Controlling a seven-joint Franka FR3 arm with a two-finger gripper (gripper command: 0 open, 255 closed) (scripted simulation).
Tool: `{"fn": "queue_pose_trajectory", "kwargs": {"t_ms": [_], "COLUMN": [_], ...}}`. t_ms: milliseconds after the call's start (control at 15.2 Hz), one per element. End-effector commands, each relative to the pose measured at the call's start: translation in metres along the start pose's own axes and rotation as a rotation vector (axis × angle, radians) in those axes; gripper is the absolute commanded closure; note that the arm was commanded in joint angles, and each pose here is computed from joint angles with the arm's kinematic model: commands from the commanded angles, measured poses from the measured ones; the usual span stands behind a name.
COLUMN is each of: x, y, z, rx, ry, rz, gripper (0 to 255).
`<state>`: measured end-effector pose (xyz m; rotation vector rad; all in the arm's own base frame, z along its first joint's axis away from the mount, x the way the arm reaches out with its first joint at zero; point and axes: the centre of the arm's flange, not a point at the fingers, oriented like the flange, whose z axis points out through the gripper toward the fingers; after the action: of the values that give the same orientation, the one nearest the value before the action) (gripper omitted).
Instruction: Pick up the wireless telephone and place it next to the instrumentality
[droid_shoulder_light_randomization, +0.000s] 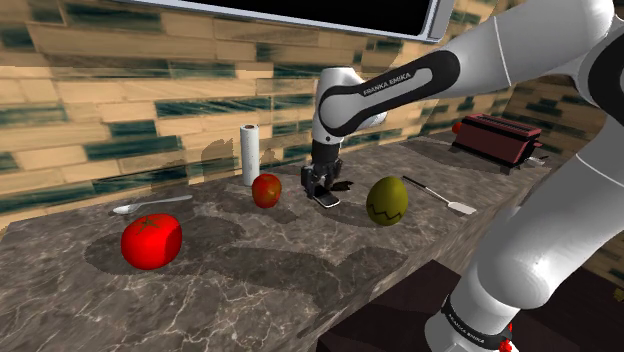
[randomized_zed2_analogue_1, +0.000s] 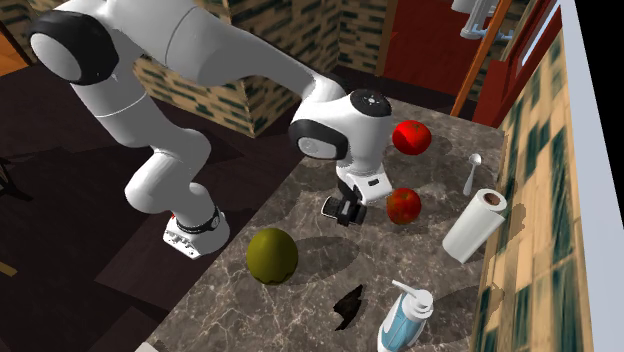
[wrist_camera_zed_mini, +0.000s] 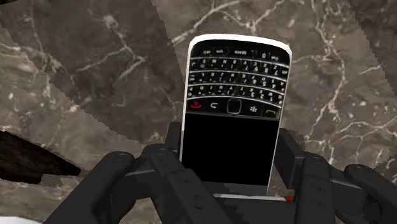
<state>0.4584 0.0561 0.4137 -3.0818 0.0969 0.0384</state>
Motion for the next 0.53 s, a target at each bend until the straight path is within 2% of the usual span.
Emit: {"fn": "queue_pose_trajectory", "kwargs": {"t_ms": [0, 462], "x": [0.0, 0.004], "y": [0.026, 0.118], "z": [-0.004, -0.01], "rx": [0.0, 0.0], "ry": [0.0, 0.0], "rz": [-0.002, -0.002], "gripper": [255, 255]}}
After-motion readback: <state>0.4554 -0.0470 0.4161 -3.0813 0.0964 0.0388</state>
